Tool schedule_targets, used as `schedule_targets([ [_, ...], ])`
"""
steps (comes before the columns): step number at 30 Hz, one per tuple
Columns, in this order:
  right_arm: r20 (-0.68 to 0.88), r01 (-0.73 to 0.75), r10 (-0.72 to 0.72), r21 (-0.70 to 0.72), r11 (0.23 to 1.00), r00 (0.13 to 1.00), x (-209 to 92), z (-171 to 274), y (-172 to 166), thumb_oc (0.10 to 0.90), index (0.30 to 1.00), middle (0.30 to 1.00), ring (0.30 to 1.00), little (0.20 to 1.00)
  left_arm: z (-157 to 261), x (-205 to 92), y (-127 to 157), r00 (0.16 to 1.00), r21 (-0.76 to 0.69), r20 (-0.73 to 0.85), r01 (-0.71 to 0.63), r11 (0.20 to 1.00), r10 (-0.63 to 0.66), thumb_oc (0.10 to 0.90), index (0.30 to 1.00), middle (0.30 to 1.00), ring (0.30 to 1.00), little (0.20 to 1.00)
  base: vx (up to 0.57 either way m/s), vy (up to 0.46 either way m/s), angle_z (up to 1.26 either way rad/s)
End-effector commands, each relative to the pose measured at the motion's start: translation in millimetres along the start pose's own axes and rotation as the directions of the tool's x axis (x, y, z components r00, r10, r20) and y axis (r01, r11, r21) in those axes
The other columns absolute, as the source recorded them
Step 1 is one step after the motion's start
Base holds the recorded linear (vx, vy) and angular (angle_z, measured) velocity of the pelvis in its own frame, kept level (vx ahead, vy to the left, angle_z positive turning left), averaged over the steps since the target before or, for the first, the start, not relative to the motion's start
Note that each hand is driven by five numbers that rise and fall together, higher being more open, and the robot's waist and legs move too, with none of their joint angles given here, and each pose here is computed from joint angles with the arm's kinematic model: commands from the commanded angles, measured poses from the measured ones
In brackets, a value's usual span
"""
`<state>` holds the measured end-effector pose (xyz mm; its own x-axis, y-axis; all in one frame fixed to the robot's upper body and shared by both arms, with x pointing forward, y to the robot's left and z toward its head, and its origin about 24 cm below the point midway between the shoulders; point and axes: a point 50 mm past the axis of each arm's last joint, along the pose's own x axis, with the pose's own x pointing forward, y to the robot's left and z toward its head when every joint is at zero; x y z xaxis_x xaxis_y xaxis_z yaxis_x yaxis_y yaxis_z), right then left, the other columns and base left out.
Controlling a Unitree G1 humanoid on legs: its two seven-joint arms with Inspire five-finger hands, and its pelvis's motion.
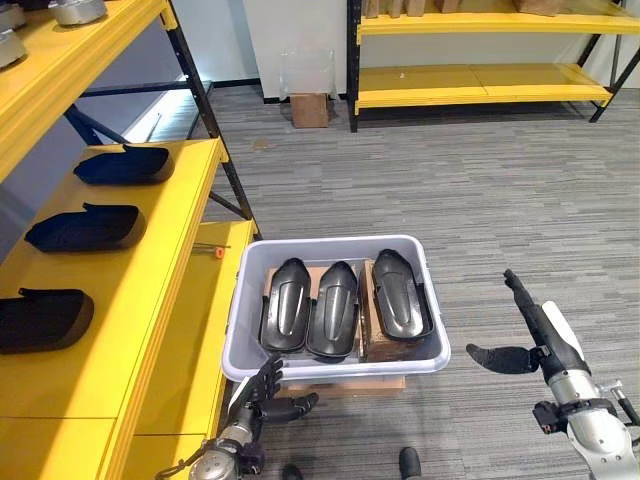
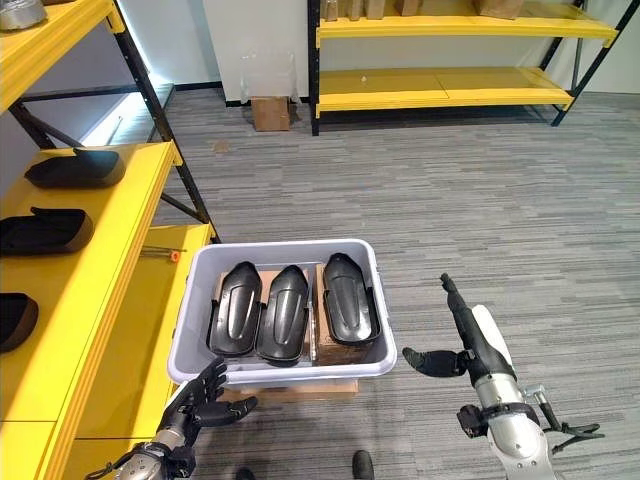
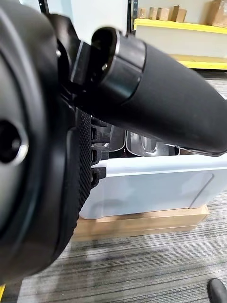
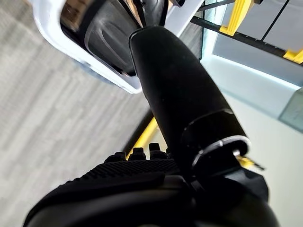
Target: Move parts from the plastic box to the shelf.
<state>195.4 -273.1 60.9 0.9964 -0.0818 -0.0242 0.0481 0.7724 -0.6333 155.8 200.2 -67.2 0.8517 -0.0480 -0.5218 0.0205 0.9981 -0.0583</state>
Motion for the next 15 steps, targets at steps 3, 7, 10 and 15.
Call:
schedule_targets([
  [3, 0.297, 0.136, -0.106, -0.080, 0.988, 0.949, 28, 57, -29, 0.900, 1.000, 1.000, 1.000, 1.000, 68, 11, 1, 0.950, 0.017, 0.311, 0.015, 1.000, -0.019, 0.900, 1.000, 1.000, 1.000, 1.000, 0.01, -0.022, 0.13],
  [7, 0.305, 0.136, -0.102, -0.092, 0.986, 0.947, 38, 61, -28, 0.900, 1.000, 1.000, 1.000, 1.000, 93, 8, 3, 0.912, 0.001, 0.411, 0.008, 1.000, -0.008, 0.900, 1.000, 1.000, 1.000, 1.000, -0.01, -0.012, 0.11],
  [10, 0.297, 0.130, -0.094, -0.104, 0.986, 0.950, 43, 61, -27, 0.900, 1.000, 1.000, 1.000, 1.000, 115, 4, 4, 0.867, -0.004, 0.498, 0.010, 1.000, -0.007, 0.900, 1.000, 1.000, 1.000, 1.000, -0.01, -0.016, 0.12],
  [15, 0.301, 0.151, -0.109, -0.120, 0.981, 0.947, 50, 63, -31, 0.900, 1.000, 1.000, 1.000, 1.000, 144, -6, 3, 0.788, -0.034, 0.616, 0.041, 0.999, -0.011, 0.900, 1.000, 1.000, 1.000, 1.000, 0.00, -0.007, 0.03],
])
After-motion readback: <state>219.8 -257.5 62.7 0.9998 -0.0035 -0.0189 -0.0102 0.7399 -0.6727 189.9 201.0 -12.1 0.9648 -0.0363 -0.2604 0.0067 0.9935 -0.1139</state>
